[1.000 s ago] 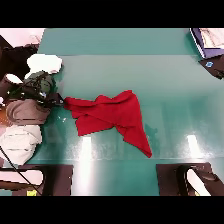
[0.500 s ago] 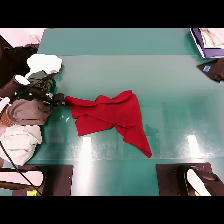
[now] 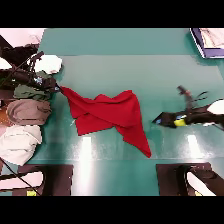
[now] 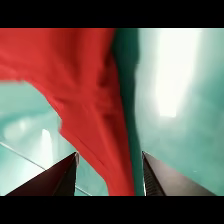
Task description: Fold the shirts.
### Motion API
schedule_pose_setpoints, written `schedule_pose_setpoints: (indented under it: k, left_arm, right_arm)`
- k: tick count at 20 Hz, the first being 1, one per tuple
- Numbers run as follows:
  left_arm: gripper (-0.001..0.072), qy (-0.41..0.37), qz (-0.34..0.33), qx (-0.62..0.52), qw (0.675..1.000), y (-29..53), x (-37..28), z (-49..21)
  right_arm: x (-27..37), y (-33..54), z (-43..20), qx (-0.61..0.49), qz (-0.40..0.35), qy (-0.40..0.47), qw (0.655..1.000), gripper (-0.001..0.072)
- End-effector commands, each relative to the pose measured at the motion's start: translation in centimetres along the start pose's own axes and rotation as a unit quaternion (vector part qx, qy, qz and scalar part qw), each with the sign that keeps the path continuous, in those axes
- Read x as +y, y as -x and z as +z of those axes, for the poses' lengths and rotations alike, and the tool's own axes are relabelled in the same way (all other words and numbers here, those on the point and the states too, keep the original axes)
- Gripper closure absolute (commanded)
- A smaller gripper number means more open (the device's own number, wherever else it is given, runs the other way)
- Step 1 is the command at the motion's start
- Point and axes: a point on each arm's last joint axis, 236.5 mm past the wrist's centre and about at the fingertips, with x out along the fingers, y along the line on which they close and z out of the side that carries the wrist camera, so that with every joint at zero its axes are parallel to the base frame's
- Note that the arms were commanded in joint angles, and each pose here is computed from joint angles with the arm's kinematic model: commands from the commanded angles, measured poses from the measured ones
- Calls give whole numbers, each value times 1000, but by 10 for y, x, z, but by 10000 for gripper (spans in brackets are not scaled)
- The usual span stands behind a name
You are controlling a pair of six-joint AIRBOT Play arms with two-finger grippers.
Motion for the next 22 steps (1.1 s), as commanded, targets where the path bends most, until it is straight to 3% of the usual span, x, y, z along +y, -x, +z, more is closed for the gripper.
schedule_pose_setpoints:
  k: [1, 5, 6, 7, 8, 11, 14, 17, 22]
  left_arm:
    - [684, 2, -5, 3, 1000, 8, -9, -2]
    - [684, 4, -4, 3, 1000, 9, -8, -2]
    - [683, 4, -5, 3, 1000, 9, -8, -2]
    - [683, 5, -5, 4, 1000, 8, -9, -3]
    - [684, 9, -4, 3, 1000, 9, -8, -2]
    - [684, 6, 10, -48, 999, 33, -18, 22]
    - [684, -55, 41, -202, 977, 123, -64, 80]
    - [684, -136, 55, -349, 926, 243, -145, 99]
    - [684, -249, 70, -496, 829, 387, -262, 39]
  right_arm:
    - [-2, -63, -28, 51, -12, 22, 998, 264]
    - [7, -90, -29, 88, -22, 51, 995, 278]
    - [9, -92, -27, 92, -23, 53, 994, 417]
    - [10, -93, -22, 89, -22, 55, 994, 608]
    - [13, -91, -17, 83, -20, 63, 994, 694]
    - [37, -53, 26, 4, -4, 89, 996, 696]
    - [88, 61, 102, -185, 17, 136, 973, 697]
    - [142, 213, 136, -373, 15, 189, 908, 697]
    - [215, 388, 87, -556, -27, 268, 786, 697]
